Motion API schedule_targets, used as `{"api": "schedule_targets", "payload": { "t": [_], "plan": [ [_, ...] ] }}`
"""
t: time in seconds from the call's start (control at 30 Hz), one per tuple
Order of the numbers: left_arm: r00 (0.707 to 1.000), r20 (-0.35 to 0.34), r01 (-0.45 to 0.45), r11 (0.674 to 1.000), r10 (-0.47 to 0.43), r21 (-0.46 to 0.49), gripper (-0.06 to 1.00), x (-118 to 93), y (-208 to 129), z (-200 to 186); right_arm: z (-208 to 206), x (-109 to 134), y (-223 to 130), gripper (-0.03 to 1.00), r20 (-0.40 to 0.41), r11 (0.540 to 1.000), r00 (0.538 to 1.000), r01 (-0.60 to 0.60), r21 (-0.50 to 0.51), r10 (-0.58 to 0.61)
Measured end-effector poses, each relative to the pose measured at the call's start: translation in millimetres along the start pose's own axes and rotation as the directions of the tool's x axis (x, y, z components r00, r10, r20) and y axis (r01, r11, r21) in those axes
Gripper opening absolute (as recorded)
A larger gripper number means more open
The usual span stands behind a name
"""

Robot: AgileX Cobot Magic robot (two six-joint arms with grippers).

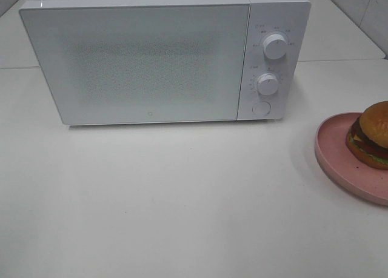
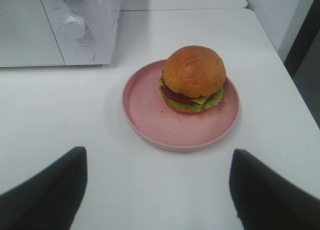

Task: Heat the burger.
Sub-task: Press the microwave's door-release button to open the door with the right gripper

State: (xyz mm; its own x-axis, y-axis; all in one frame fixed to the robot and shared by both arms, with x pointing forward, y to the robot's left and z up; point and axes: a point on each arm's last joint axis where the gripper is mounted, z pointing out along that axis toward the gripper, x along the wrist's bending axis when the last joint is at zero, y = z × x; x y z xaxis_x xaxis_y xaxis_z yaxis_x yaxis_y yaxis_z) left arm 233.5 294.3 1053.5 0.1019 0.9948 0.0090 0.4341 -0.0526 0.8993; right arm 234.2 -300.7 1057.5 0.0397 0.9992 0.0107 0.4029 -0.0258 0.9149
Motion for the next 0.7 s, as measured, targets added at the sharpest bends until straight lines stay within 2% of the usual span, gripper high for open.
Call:
{"api": "schedule_targets", "payload": {
  "t": [0.3,0.37,0.4,0.43,0.53,0.7],
  "plan": [
    [1.0,0.0,0.0,1.0,0.0,0.0,0.0,0.0,0.0,0.0,-0.8,0.7,4.6,0.76,-0.008,1.0,1.0,-0.012,-0.021,0.012],
    [1.0,0.0,0.0,1.0,0.0,0.0,0.0,0.0,0.0,0.0,2.5,3.4,23.1,0.76,-0.036,0.995,0.999,-0.031,-0.095,0.028],
    [1.0,0.0,0.0,1.0,0.0,0.0,0.0,0.0,0.0,0.0,2.5,3.4,23.1,0.76,-0.036,0.995,0.999,-0.031,-0.095,0.028],
    [1.0,0.0,0.0,1.0,0.0,0.0,0.0,0.0,0.0,0.0,10.3,4.3,35.9,0.76,-0.043,0.99,0.999,-0.038,-0.135,0.033],
    [1.0,0.0,0.0,1.0,0.0,0.0,0.0,0.0,0.0,0.0,25.0,4.9,51.0,0.76,-0.045,0.985,0.998,-0.041,-0.167,0.034],
    [1.0,0.0,0.0,1.0,0.0,0.0,0.0,0.0,0.0,0.0,56.3,5.8,68.2,0.73,-0.043,0.984,0.998,-0.043,-0.175,0.036]
  ]
}}
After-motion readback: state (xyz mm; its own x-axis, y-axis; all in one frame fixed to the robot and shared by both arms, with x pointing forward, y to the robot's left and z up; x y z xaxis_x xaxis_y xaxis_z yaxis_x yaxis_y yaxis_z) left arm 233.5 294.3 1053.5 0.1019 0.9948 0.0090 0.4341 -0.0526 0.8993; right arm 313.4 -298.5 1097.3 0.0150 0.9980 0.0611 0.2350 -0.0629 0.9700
